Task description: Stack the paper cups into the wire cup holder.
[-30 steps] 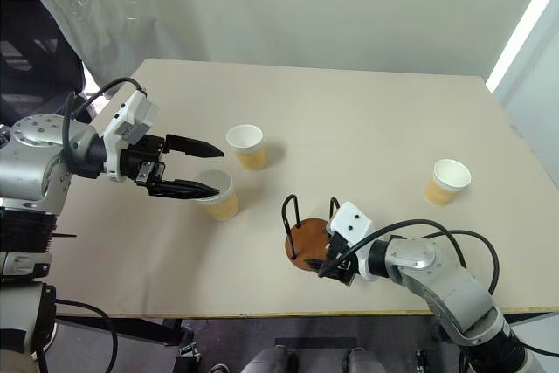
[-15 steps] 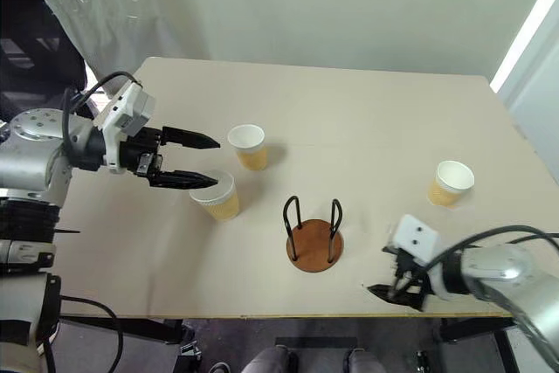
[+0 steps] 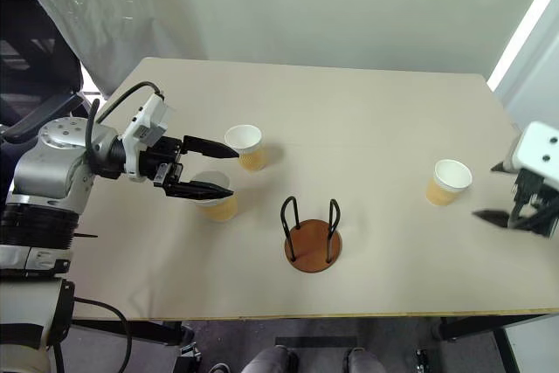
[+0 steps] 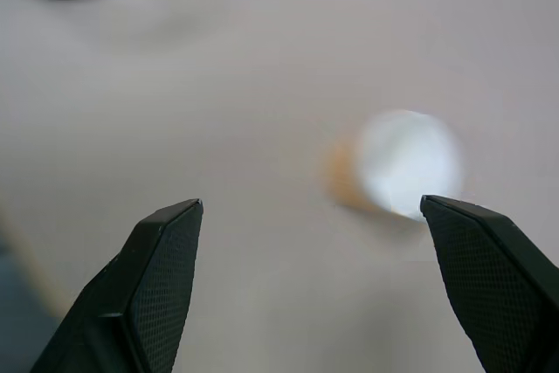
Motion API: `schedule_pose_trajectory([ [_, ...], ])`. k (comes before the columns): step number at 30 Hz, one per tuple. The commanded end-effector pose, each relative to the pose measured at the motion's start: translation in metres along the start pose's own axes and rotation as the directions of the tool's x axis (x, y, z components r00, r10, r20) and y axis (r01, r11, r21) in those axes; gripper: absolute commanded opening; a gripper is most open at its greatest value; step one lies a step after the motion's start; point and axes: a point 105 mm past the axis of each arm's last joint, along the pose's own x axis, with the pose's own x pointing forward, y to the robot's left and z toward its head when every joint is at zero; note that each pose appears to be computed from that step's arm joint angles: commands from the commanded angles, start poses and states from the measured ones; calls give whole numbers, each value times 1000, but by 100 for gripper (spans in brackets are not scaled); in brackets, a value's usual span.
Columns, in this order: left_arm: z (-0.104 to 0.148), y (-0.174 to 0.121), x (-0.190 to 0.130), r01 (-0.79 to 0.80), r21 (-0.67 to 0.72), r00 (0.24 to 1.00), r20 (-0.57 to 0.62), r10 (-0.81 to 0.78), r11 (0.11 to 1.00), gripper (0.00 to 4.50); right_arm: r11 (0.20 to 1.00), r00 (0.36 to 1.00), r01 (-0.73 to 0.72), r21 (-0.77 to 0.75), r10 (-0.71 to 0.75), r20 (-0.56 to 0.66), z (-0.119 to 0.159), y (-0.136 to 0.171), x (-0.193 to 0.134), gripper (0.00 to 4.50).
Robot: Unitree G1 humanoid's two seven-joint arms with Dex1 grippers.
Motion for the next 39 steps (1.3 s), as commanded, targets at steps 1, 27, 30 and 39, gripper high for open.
schedule_pose_trajectory([
  [1,15,-1,-3,-9,70,999,33,7,997,450,996,996,85,-11,-85,-19,-12,-23,15,411],
  [27,11,-14,-34,-180,52,979,109,174,982,450,996,996,-93,19,93,6,-27,-28,100,411],
  [30,2,-15,-36,-192,28,977,95,189,981,450,993,993,-116,20,116,2,-31,-24,108,411],
  [39,4,-17,-38,-207,28,975,87,204,978,450,992,992,-122,18,122,-10,-35,-23,123,411],
])
